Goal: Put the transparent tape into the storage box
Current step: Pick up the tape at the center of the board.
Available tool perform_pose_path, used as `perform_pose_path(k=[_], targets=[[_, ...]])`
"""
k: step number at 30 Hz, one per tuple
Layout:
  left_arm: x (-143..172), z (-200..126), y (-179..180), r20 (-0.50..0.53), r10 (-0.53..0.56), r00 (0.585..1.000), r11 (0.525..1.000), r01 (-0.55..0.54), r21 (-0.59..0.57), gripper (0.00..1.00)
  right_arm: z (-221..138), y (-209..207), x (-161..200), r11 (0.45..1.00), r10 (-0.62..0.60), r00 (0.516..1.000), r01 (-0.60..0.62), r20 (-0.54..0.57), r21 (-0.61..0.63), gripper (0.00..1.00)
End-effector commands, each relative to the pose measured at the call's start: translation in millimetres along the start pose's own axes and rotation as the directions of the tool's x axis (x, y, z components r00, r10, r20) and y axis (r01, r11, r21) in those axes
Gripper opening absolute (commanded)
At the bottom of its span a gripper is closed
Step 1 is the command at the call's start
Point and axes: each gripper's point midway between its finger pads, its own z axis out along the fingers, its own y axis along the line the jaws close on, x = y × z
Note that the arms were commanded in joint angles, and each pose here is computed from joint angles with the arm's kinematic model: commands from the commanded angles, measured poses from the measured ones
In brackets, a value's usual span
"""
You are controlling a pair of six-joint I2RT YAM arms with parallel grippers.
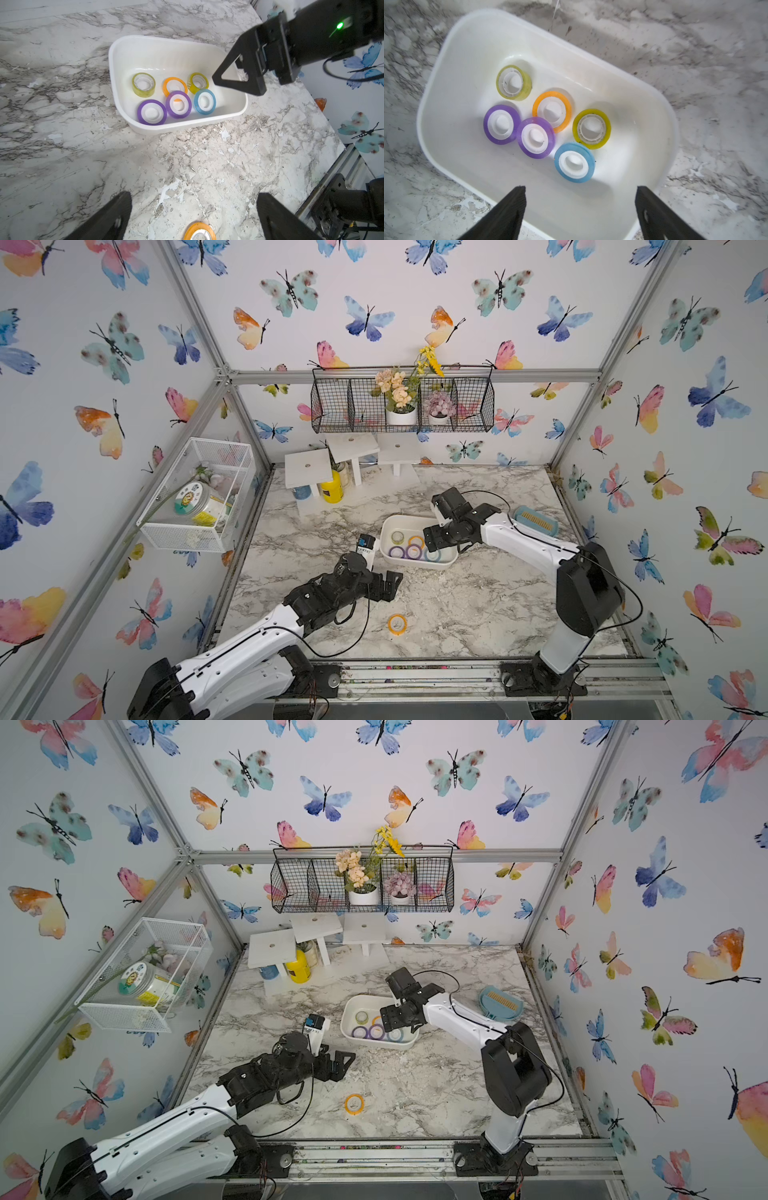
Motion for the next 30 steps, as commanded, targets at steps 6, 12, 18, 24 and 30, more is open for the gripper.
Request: perform_pose_path(k=[6, 12, 18, 24, 30], targets=[[42, 8, -3, -0.178, 0.064, 0.982, 0.981, -0.095, -0.169, 0.99, -50, -47, -3, 0.989, 0.07, 0.93, -0.113, 0.36, 0.099, 0.98], [68, 13, -13, -0.3, 0.094, 0.949, 0.97, -0.156, -0.188, 0.99, -69, -74, 22, 0.974, 0.099, 0.823, -0.194, 0.559, 0.113, 0.99], [90, 15, -13, -0.393, 0.101, 0.914, 0.961, -0.192, -0.199, 0.99, -86, -90, 38, 0.965, 0.115, 0.728, -0.244, 0.676, 0.098, 0.99], [112, 17, -15, -0.486, 0.137, 0.863, 0.941, -0.267, -0.209, 0.99, -92, -94, 45, 0.967, 0.1, 0.678, -0.238, 0.728, 0.089, 0.99], [138, 22, -11, -0.595, 0.14, 0.791, 0.93, -0.312, -0.196, 1.0, -84, -92, 45, 0.968, 0.095, 0.707, -0.231, 0.701, 0.102, 0.99]])
